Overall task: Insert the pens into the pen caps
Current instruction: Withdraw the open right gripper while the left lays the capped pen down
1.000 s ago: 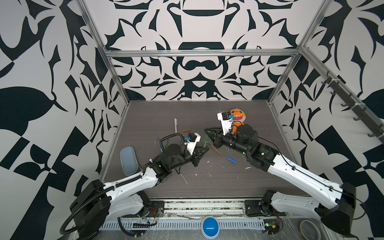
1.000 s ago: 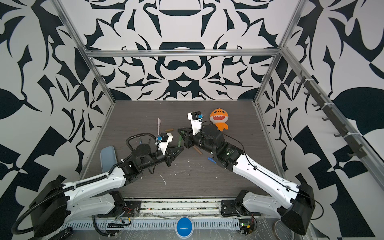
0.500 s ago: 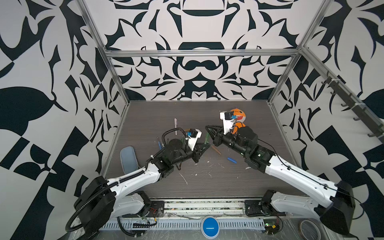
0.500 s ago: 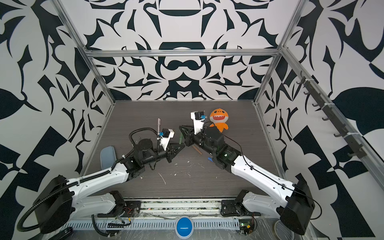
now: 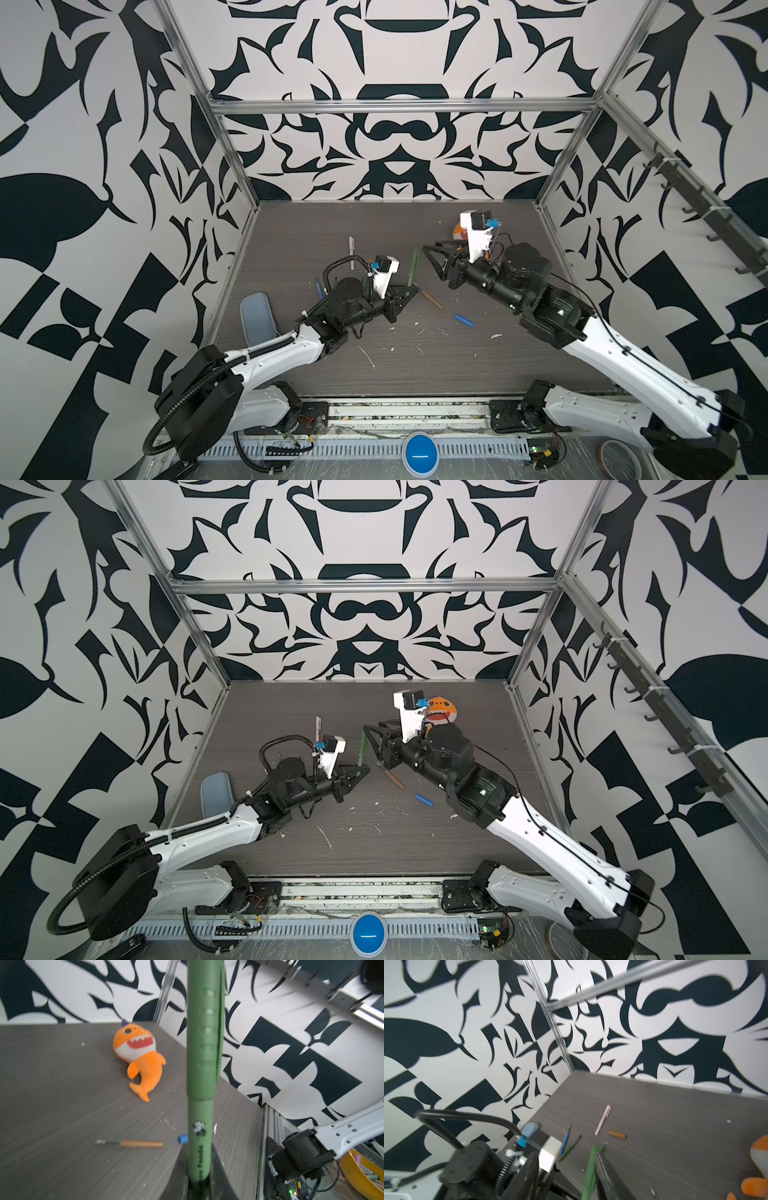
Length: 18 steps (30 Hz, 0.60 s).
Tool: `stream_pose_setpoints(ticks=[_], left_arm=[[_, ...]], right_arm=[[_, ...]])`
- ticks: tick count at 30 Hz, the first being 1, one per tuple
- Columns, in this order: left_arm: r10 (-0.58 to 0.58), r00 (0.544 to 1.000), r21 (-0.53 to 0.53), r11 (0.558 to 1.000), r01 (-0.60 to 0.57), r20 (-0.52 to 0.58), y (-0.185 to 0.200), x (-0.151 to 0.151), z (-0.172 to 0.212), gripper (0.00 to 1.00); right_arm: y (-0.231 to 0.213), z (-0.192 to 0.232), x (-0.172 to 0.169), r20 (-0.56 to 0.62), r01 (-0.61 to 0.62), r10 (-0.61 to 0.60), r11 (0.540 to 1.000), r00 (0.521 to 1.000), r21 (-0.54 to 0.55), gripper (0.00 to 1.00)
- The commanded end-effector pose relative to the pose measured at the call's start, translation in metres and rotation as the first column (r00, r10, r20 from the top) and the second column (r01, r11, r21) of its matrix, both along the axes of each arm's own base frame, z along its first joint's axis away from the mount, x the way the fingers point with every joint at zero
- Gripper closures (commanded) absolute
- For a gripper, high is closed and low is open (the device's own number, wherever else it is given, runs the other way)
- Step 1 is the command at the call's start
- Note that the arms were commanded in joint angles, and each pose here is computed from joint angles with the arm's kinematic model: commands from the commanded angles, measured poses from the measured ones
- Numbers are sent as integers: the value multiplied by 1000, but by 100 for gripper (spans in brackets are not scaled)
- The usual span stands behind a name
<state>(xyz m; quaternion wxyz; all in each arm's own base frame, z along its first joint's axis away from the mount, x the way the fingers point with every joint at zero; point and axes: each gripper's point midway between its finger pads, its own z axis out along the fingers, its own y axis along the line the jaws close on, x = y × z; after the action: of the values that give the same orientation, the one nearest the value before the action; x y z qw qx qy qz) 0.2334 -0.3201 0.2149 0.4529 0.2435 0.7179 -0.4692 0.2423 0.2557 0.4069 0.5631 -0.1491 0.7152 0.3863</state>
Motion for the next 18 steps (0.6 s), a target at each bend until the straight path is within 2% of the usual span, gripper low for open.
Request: stream_pose_setpoints(ticks=[1,4,8,10,12,15,17,18], left_arm=[[121,991,47,992,-118,-58,16,16,-9,100],[235,967,108,969,-224,-102,35,41,-6,100],[405,896,191,908,-372,-182,71,86,-2,100],[495,836,281,858,-429,-236,91,110,-15,100],[581,758,357,803,-477,-296,115,133,-26,100],[667,653,449,736,-506,-359,149,164,-49,100],[699,604,497,707,-502,-384,168,182,-69,100],[699,570,503,711,-492,-431,178,189,-80,100]], right_arm=[[-20,3,-2,40,66,-65,998,997,-11,53],[-42,-34,9,25,198,-197,977,980,-77,53],[-72,-104,33,-10,373,-382,908,924,-190,53],[-79,-140,43,-47,403,-423,887,905,-227,54],[-87,-174,54,-106,428,-460,874,882,-232,54],[-92,-209,63,-170,438,-477,871,862,-224,56],[-91,-218,65,-182,438,-477,872,860,-216,56],[-90,-223,65,-190,435,-475,874,859,-218,56]])
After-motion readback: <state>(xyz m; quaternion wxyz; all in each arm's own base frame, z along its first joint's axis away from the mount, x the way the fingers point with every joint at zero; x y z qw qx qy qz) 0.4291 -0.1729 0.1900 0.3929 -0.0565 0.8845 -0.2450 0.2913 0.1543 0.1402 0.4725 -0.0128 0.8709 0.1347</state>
